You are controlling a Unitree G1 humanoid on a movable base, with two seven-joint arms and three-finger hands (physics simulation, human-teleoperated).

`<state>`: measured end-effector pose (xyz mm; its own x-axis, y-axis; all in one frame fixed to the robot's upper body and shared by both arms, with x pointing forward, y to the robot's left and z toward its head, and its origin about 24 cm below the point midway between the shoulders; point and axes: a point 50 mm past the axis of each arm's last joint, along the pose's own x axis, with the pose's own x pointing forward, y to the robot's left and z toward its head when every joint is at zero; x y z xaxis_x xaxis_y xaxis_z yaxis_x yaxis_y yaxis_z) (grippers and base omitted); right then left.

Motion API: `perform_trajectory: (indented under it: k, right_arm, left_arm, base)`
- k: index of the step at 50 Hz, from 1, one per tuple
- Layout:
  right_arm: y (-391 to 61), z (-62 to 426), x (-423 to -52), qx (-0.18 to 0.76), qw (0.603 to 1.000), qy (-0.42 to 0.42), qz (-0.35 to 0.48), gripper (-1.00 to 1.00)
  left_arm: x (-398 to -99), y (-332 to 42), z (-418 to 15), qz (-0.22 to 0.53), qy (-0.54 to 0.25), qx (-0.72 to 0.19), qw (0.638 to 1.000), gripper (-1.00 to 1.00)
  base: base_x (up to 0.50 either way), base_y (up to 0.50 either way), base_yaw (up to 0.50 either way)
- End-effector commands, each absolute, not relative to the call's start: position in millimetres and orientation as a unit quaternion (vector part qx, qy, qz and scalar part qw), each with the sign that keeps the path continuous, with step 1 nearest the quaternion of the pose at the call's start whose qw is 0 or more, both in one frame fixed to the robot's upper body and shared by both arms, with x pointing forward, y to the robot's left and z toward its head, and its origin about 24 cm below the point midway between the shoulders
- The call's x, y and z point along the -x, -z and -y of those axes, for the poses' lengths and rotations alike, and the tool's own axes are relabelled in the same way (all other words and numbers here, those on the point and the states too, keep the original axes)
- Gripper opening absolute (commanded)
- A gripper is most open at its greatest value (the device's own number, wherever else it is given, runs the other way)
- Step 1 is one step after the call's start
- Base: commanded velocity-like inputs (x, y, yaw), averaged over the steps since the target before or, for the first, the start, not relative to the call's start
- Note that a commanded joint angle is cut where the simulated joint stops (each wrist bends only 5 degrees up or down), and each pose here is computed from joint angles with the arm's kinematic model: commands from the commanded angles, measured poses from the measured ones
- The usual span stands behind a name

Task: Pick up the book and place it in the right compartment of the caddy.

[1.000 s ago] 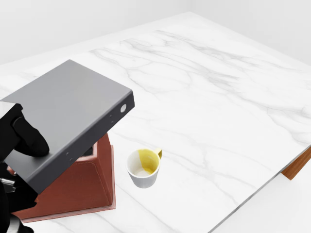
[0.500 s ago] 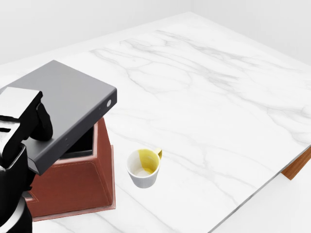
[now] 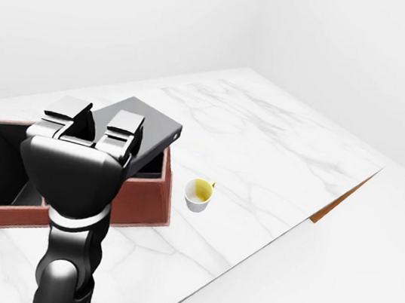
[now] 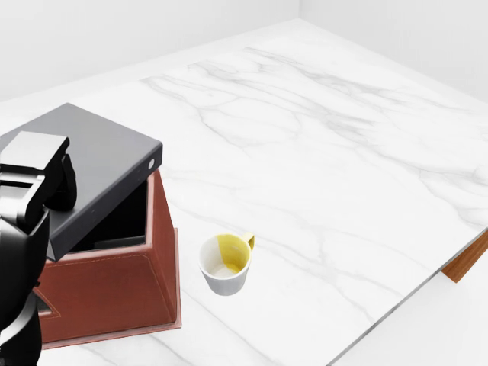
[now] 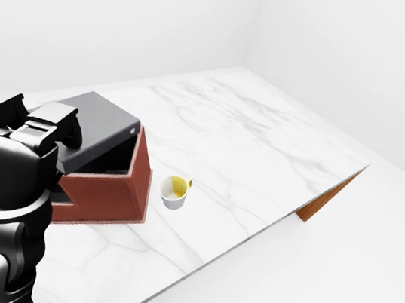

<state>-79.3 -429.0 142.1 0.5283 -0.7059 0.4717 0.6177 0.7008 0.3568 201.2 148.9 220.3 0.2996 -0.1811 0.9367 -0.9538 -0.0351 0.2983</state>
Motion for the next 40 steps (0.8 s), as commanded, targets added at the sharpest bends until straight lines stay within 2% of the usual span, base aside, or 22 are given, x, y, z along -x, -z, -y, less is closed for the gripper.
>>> perform_trajectory:
  k: [1,24,29,40]
  right_arm:
    - [-141.4,428.9,79.3,-0.072,0.871,0.381,0.3,1.0]
    - [-141.4,428.9,79.3,-0.072,0.871,0.381,0.3,1.0]
    - [-141.9,428.8,79.3,-0.072,0.872,0.38,0.3,1.0]
    - [-142.0,428.2,79.4,-0.071,0.872,0.38,0.299,1.0]
  left_arm:
    - [-201.7,-221.9,-154.4,0.458,-0.377,-0.613,0.522,-1.0]
    - [-201.7,-221.9,-154.4,0.458,-0.377,-0.613,0.522,-1.0]
    - [-216.8,-212.4,-156.5,0.436,-0.361,-0.623,0.54,-1.0]
    - [-229.5,-209.2,-151.4,0.437,-0.342,-0.637,0.536,-1.0]
  base:
    - [0.0,0.0,0.0]
    - [0.0,0.0,0.0]
    - [0.0,0.0,0.0]
    - [0.0,0.0,0.0]
